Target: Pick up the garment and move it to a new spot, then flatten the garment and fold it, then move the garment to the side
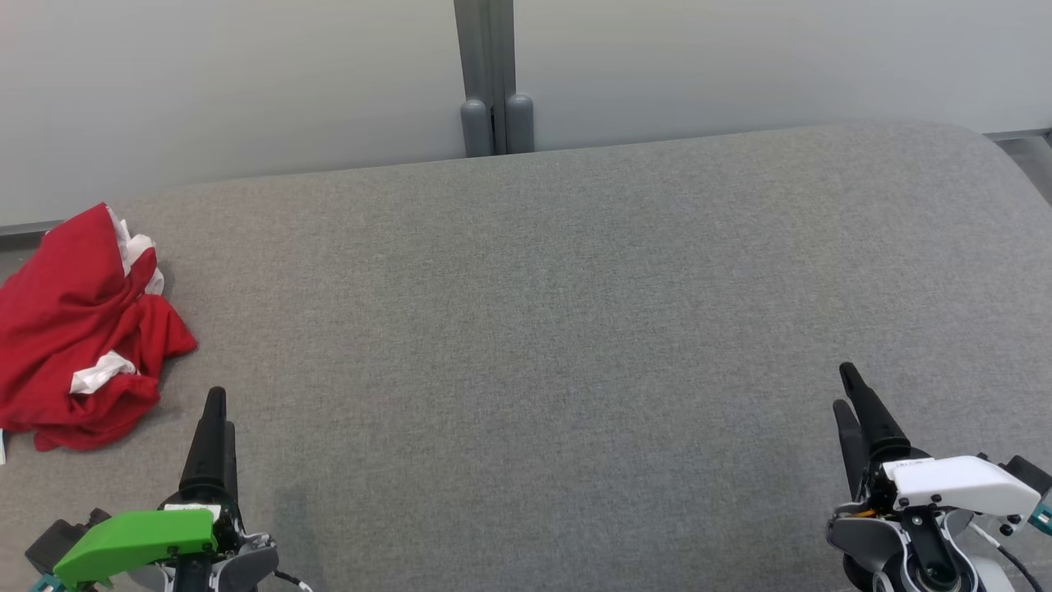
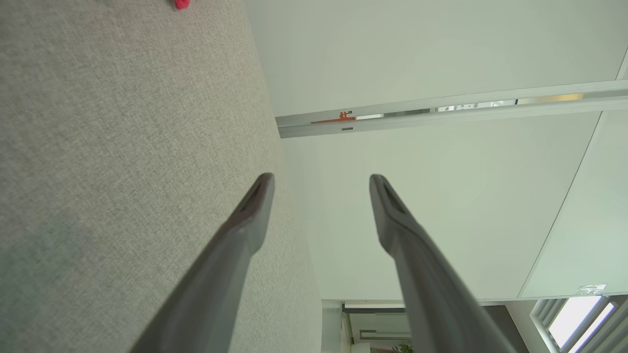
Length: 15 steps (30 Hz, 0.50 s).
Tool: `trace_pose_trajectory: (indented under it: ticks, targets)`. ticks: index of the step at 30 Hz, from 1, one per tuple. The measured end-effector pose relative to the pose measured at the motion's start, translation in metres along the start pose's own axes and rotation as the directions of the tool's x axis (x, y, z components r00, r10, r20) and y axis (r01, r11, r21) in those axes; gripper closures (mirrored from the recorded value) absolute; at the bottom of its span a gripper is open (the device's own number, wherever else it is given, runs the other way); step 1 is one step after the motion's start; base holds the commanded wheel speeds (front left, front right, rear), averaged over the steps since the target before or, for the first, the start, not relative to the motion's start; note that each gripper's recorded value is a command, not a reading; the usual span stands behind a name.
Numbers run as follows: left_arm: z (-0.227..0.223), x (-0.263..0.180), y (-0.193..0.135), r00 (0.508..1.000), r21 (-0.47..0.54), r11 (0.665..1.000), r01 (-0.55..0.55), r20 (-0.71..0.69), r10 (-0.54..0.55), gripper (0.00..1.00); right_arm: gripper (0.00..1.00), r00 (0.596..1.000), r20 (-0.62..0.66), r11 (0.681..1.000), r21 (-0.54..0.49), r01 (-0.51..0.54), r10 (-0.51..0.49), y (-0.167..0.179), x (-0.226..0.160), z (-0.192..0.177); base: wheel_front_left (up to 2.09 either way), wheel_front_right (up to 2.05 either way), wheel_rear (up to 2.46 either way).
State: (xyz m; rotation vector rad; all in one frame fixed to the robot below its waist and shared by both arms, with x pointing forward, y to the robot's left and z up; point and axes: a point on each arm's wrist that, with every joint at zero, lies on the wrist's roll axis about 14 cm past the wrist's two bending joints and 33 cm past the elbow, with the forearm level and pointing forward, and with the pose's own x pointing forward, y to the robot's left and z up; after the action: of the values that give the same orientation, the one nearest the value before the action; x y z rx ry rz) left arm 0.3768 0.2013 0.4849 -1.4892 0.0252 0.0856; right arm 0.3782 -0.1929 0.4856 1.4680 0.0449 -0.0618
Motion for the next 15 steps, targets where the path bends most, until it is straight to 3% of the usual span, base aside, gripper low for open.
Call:
trace_pose_trajectory:
  ticks: [8,15]
  targets:
    - [0.002,0.001,-0.009,1.000,0.134,0.991,0.016,0.016,-0.018,0.00,0.00,1.000,-0.001,0.991,-0.128,-0.027,0.027,0.009,0.001,-0.004,0.00,0.00,0.00]
    - [-0.001,0.002,-0.016,0.999,0.274,0.961,0.028,0.016,-0.033,0.00,0.00,0.998,-0.008,0.966,-0.251,-0.059,0.059,0.019,0.002,-0.008,0.00,0.00,0.00]
